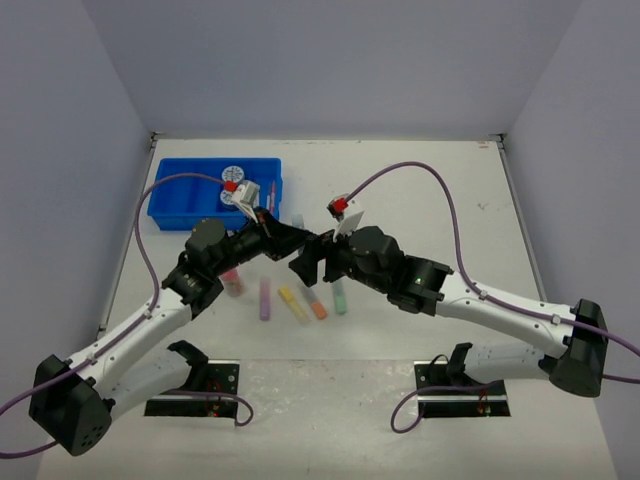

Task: Sort the stationery into containers
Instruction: Place the pen in the storage box.

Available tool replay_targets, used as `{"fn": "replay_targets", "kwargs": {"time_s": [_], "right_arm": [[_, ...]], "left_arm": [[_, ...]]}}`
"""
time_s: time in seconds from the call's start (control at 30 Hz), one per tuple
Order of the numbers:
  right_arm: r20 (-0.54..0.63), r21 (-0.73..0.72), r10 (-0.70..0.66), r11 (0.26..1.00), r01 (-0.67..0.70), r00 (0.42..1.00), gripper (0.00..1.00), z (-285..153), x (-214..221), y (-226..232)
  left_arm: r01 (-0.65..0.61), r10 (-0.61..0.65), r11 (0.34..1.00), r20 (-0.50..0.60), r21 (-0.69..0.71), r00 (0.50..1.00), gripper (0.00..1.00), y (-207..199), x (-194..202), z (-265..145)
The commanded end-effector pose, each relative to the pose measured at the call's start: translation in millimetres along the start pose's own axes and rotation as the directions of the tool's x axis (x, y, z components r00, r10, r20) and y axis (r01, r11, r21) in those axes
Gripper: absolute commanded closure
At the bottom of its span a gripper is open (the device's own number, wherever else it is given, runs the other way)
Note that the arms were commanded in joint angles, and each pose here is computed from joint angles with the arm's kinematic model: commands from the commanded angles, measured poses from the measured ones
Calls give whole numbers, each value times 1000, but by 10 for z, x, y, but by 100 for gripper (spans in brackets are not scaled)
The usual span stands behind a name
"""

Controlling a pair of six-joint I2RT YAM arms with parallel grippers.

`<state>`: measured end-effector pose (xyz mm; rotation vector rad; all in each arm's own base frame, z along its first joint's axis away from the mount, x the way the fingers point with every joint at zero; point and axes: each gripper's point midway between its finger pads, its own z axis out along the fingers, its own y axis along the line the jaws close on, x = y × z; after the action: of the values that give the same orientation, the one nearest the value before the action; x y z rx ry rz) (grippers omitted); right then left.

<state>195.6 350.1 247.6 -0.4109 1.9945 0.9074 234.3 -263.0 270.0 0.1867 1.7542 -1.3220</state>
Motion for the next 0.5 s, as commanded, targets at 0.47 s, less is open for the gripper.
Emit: {"fn": "replay_targets", "kwargs": {"time_s": [0.47], "right_arm": [[77,385,68,918,-93,995,1,-214,-107,-1280]], "left_arm": [[-402,406,333,-255,-853,878,100,3189,-2487,-335]]}}
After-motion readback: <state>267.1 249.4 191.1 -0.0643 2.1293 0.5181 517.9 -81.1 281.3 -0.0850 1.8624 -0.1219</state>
